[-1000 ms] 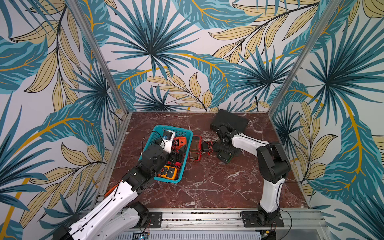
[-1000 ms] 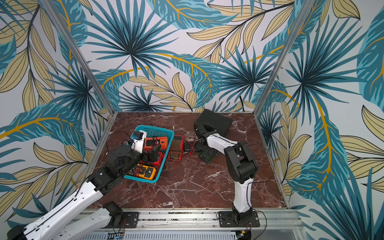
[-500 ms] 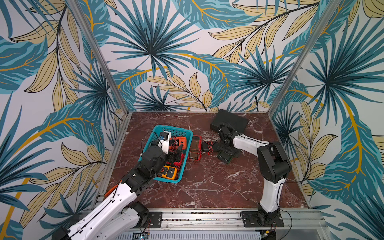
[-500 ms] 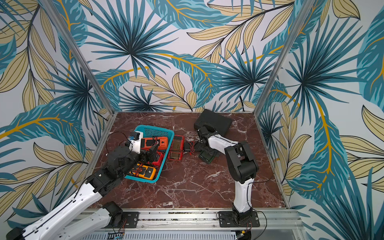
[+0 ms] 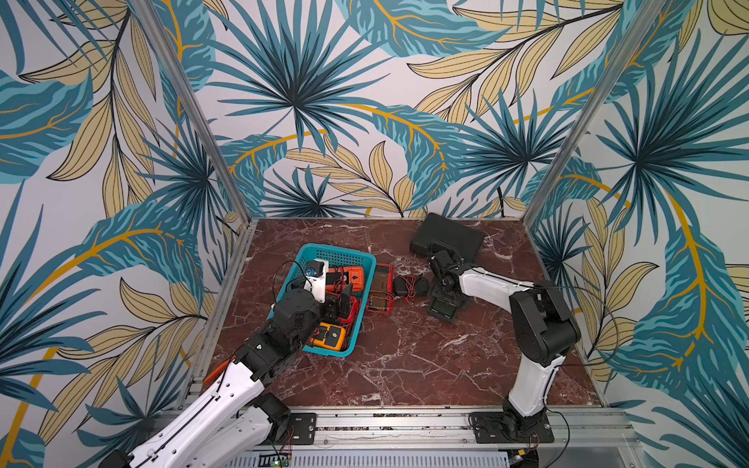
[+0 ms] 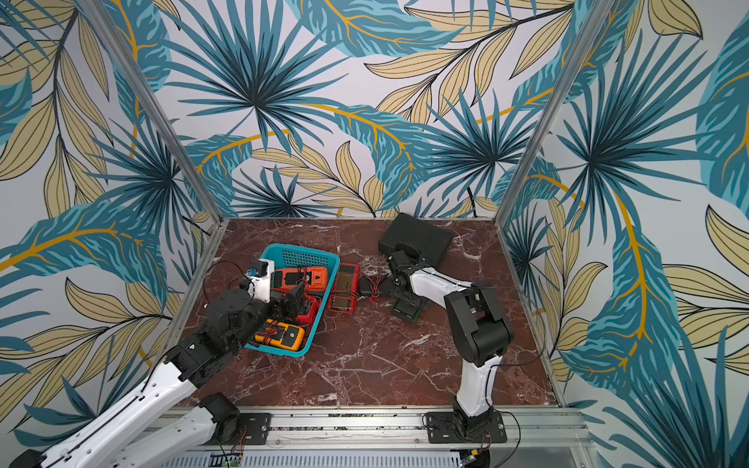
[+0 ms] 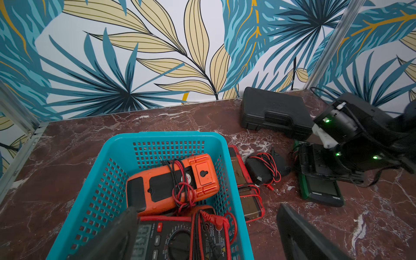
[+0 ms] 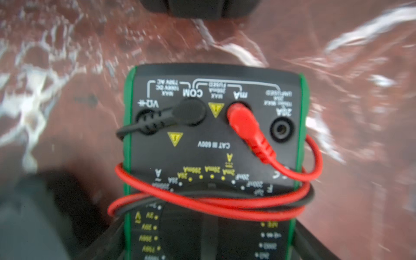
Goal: Put the multimeter into the basket
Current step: Pick up the multimeter from the center of the board, then place the multimeter in the basket.
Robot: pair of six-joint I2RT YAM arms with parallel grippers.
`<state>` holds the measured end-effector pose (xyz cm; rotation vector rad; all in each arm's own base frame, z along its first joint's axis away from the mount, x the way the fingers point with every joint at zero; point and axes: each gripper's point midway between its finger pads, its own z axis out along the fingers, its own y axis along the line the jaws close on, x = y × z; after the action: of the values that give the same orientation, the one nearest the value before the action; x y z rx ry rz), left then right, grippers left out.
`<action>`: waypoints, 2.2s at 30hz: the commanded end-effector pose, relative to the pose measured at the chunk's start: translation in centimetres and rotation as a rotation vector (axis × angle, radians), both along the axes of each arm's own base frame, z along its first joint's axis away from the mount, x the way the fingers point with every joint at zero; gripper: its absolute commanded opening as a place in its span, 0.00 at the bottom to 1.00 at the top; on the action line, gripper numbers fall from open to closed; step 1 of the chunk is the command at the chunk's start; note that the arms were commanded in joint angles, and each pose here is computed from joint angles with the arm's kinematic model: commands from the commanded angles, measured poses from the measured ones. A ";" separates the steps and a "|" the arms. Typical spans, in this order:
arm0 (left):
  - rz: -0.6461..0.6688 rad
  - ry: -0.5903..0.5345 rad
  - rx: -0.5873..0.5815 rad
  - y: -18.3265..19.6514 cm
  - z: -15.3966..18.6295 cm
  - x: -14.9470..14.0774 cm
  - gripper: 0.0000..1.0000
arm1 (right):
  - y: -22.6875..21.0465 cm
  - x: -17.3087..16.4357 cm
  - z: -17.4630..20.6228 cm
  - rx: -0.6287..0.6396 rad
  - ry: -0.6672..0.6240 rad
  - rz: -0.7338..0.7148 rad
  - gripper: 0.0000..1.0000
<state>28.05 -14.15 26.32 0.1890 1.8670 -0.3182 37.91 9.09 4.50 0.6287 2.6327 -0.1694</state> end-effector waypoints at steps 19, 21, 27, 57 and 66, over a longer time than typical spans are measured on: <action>0.424 -0.172 -0.163 10.6 3.3 -4.4 1.00 | 17.8 -0.7 22.3 0.273 -0.501 0.963 0.22; 0.449 -0.195 -0.150 11.6 4.3 -5.1 1.00 | 20.5 -1.2 22.9 0.276 -0.519 1.051 0.22; 0.540 -0.265 -0.137 14.9 6.7 -7.5 1.00 | 28.2 -3.0 23.2 0.253 -0.552 1.285 0.22; 0.668 -0.326 -0.159 20.3 8.7 -12.7 1.00 | 43.6 -12.4 12.1 0.059 -0.318 1.818 0.20; 0.653 -0.315 -0.165 19.9 8.3 -12.5 1.00 | 42.6 -10.6 8.7 -0.070 -0.259 1.761 0.20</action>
<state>15.92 5.59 34.27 -0.4458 1.4971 0.0369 26.15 51.90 14.32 -1.5763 1.9720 0.4125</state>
